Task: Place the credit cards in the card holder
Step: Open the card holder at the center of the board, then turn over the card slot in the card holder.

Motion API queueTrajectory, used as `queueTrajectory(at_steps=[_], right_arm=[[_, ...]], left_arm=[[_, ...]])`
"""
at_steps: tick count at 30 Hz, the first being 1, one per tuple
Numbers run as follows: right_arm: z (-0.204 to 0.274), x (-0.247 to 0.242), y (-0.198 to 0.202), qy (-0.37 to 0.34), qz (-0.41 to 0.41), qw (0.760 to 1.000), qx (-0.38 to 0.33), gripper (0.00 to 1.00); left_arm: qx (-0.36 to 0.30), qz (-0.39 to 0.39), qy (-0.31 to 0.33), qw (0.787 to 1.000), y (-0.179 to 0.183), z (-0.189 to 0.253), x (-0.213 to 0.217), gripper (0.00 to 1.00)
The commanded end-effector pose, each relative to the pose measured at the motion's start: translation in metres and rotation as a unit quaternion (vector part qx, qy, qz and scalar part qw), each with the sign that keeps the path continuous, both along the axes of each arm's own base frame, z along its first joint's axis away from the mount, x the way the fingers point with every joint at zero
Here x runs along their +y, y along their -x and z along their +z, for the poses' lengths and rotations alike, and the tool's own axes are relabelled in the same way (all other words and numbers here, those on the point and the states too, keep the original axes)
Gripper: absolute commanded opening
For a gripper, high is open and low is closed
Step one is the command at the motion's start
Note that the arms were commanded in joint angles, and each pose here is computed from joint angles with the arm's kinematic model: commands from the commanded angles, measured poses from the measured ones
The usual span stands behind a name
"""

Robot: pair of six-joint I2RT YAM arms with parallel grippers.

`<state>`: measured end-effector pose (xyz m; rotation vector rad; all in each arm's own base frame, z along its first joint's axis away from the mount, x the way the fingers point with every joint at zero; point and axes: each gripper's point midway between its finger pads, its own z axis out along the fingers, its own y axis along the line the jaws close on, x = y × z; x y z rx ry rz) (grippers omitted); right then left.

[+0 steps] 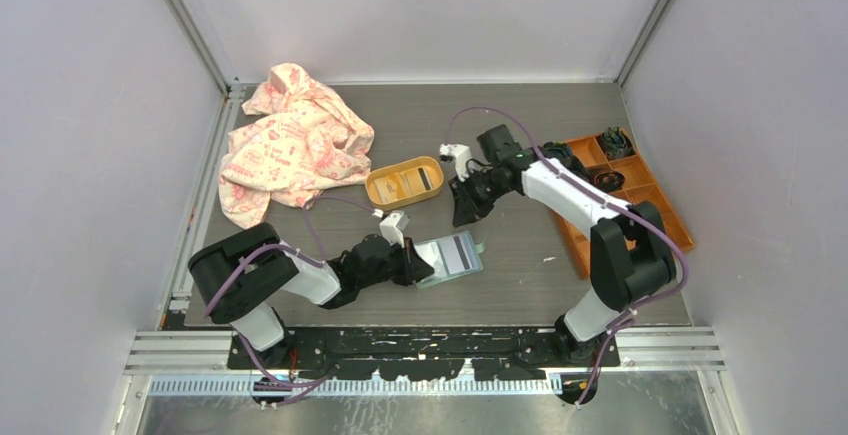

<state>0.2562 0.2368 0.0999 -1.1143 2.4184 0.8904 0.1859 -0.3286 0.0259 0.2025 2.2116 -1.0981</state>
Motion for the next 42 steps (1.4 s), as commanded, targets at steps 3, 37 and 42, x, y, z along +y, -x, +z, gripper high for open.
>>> queueTrajectory(at_steps=[3, 37, 42], right_arm=[[-0.015, -0.022, 0.023, -0.012, -0.017, 0.998, 0.052, 0.21], [-0.063, -0.014, 0.027, 0.035, -0.068, 0.971, 0.226, 0.36], [-0.04, 0.002, 0.035, -0.028, -0.047, 0.966, 0.252, 0.34]], left_arm=[[-0.011, 0.007, 0.008, 1.0, -0.005, 0.005, 0.002, 0.05], [0.024, -0.011, 0.021, 0.999, -0.001, -0.01, -0.013, 0.06], [0.024, -0.01, 0.022, 0.999, -0.001, -0.012, -0.014, 0.06]])
